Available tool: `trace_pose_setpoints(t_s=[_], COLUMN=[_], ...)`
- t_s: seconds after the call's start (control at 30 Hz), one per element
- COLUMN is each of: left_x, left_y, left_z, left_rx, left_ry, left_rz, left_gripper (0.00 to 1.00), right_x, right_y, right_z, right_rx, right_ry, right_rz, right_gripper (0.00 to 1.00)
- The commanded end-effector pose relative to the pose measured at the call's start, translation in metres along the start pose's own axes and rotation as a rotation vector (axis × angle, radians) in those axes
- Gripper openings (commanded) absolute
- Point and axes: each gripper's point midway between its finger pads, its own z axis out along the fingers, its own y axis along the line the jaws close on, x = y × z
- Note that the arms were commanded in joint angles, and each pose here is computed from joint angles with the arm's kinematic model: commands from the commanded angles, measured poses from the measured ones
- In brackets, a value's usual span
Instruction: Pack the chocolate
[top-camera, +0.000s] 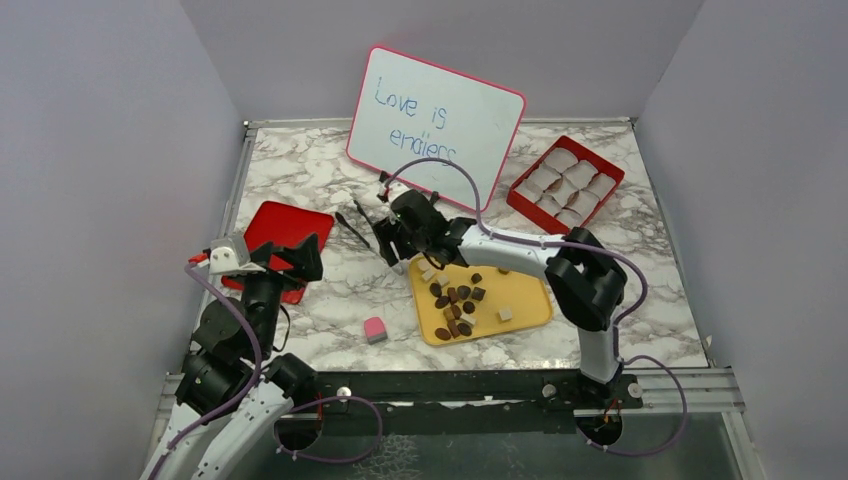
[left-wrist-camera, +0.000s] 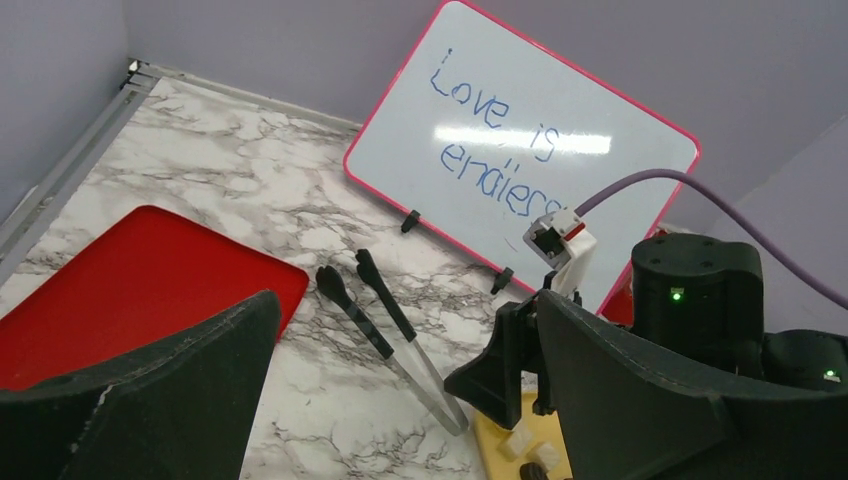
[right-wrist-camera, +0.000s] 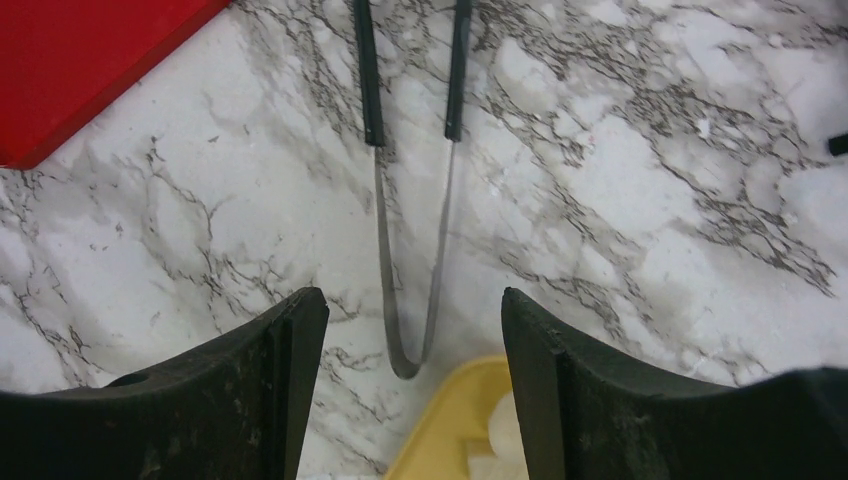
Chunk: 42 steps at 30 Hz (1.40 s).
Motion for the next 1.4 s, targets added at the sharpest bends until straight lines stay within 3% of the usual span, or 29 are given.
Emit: trace_pose_setpoints(t_s=[0.0,0.57,1.37], left_x=[-0.008,-0.005,-0.004], left_y=[0.017,0.021,0.021], left_z=[-0.003,-0.002,-0.001], left_rx=[-0.088,-0.118,-0.120], left_ry=[-0.042,-0.033,-0.029], left_rz=[-0.022,-0.022,-0.024], left_gripper=[0.99,0.99,0.99], right_x=[-0.033,-0.006,0.030], right_y=[0.016,0.002,-0.014], right_z=[0.021,0.080,0.100], right_rx=[0.033,0.136,0.198], right_ry=[-0.140,-0.011,0.049], right_rz=[-0.101,-0.152,-0.200], right_gripper=[0.69,0.61,0.48])
